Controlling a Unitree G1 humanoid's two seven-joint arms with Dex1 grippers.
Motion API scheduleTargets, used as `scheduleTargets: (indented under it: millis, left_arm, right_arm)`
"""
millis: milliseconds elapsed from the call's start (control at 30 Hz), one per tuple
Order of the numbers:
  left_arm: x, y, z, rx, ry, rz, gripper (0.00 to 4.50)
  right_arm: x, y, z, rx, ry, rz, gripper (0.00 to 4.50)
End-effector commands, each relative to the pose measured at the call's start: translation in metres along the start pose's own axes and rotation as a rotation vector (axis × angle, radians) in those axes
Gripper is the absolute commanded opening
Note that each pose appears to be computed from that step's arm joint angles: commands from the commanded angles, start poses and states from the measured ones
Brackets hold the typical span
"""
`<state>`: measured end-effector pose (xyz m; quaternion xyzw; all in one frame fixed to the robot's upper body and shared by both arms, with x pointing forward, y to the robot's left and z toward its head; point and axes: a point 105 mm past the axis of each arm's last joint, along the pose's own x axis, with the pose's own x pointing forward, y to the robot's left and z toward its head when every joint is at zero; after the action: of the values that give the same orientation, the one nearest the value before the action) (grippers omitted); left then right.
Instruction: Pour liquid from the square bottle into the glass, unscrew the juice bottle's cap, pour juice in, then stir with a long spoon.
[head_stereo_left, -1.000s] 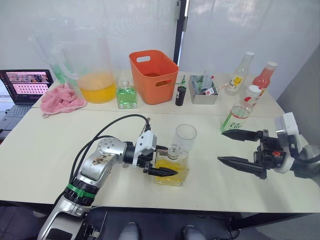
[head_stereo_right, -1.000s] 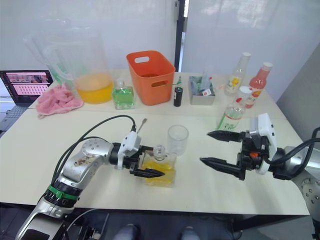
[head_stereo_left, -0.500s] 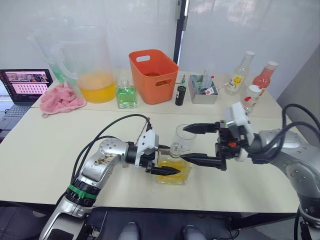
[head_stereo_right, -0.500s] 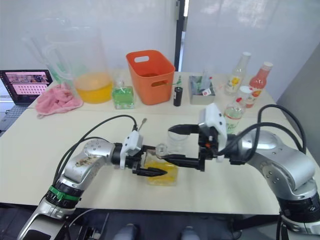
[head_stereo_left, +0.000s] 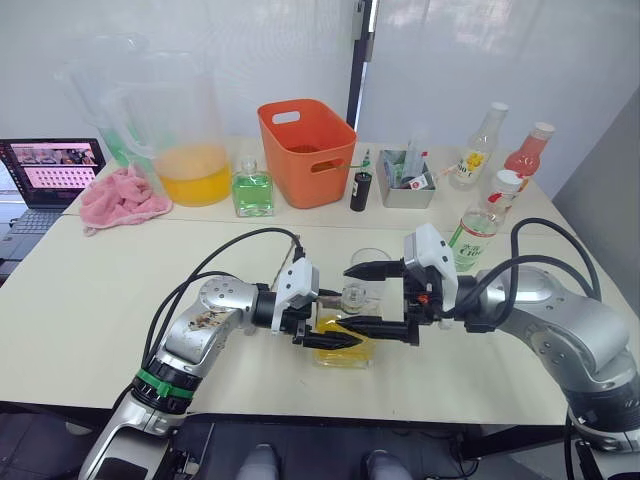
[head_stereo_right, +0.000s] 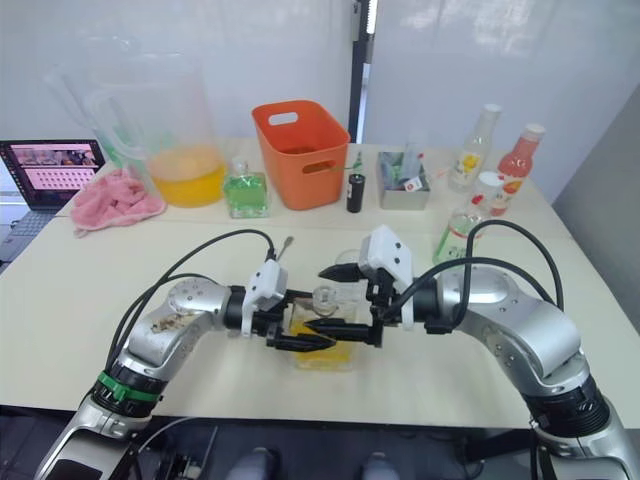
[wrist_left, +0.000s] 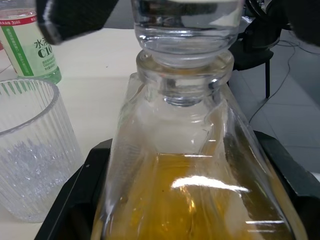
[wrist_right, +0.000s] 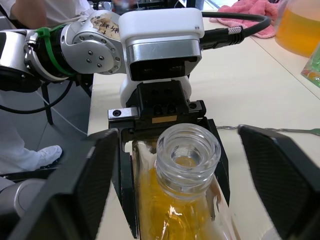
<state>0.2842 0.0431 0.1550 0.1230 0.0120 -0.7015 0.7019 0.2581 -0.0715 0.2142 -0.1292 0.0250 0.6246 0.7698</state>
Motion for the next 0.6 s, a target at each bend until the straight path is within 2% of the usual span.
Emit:
scheduleTargets:
  millis: [33,167,200,400,600]
  left_arm:
    - [0.004,-0.003,0.014,0.062,-0.027,-0.015,2.82]
    - [0.004,-0.003,0.014,0.065,-0.028,-0.015,2.82]
    - [0.004,-0.003,0.014,0.065,-0.028,-0.015,2.82]
    - [0.005,-0.004,0.013,0.063,-0.026,-0.02,2.82]
    - [0.005,-0.006,0.003,0.039,0.033,-0.024,2.82]
  right_arm:
    - [-0.004,-0.003,0.006,-0.018,-0.019,-0.028,2.64]
    - [-0.004,-0.003,0.005,-0.019,-0.012,-0.033,1.28]
    - [-0.004,-0.003,0.005,-0.019,-0.012,-0.034,1.07]
    - [-0.004,-0.001,0.008,-0.018,-0.029,-0.019,1.07]
    - [-0.007,0.0,0.022,-0.019,-0.083,-0.002,1.07]
